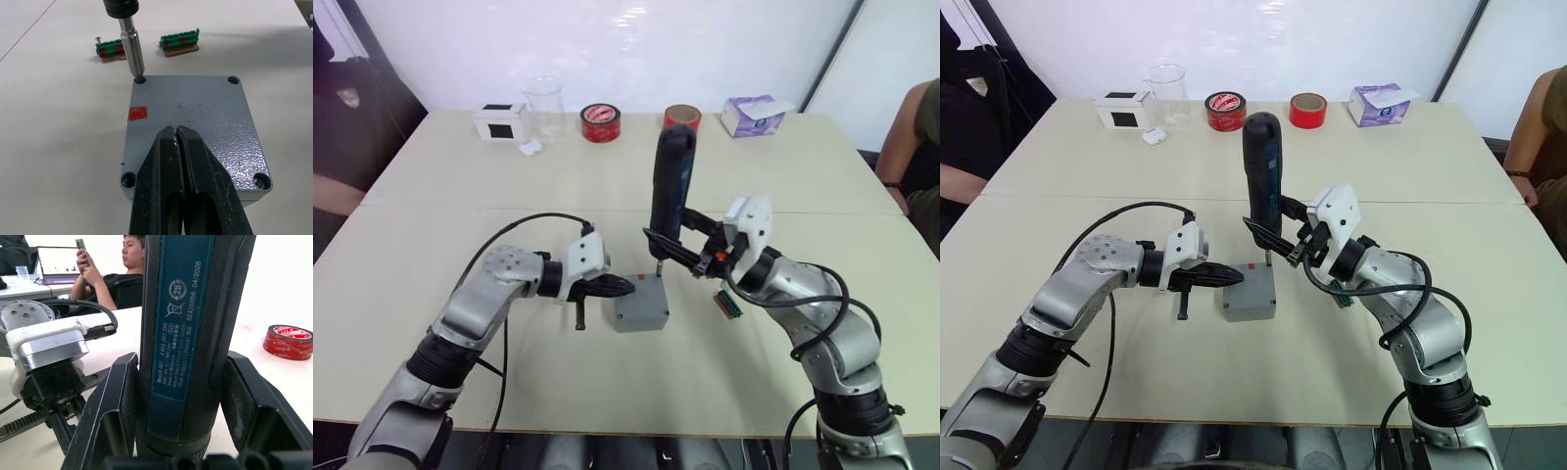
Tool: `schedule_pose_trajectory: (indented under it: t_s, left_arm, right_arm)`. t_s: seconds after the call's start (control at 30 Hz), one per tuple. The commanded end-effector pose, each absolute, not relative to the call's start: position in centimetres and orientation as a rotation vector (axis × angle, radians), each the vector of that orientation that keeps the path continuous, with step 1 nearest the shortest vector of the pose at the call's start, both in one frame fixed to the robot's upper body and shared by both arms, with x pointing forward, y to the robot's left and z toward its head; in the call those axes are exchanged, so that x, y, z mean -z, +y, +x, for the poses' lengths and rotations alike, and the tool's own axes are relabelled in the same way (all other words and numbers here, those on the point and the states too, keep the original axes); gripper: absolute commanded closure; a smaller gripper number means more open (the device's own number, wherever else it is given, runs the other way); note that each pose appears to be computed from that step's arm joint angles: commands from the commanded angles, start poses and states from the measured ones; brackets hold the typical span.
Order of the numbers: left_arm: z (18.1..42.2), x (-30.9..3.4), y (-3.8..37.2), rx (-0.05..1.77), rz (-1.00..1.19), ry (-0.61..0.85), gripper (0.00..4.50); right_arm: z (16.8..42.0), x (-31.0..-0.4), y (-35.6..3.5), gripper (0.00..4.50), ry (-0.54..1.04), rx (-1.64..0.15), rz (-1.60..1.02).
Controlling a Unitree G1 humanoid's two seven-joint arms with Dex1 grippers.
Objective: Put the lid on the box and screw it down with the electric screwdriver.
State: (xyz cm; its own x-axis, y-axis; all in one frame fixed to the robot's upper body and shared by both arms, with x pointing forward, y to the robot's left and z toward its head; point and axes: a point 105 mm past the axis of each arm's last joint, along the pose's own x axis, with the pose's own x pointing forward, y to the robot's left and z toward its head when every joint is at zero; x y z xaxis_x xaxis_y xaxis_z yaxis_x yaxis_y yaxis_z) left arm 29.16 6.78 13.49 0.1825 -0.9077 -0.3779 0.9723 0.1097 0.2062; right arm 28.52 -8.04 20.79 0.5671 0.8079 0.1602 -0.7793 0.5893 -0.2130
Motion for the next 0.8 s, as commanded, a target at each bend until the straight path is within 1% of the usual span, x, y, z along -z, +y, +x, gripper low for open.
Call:
schedule_pose_trajectory:
  t_s: [0.03, 0.2, 0.37, 0.5, 0.8]
  left_arm:
    - [29.1, -13.1, 6.9, 1.389, 0.466, 0.191, 4.50]
    - [29.1, -12.9, 6.9, 1.387, 0.479, 0.199, 4.50]
    - [29.2, -12.9, 7.0, 1.385, 0.484, 0.201, 4.50]
    - [29.2, -12.8, 7.1, 1.382, 0.488, 0.205, 4.50]
    - [29.2, -12.4, 7.0, 1.380, 0.494, 0.213, 4.50]
  right_arm:
    - [28.4, -19.0, -7.7, 2.66, -0.189, -0.941, -0.154]
    - [28.7, -17.8, -7.6, 2.66, -0.122, -0.925, -0.113]
    - [28.9, -16.7, -7.7, 2.66, -0.075, -0.912, -0.127]
    - [28.9, -16.3, -7.7, 2.66, -0.051, -0.905, -0.107]
    - [28.7, -14.3, -8.0, 2.66, 0.043, -0.902, -0.123]
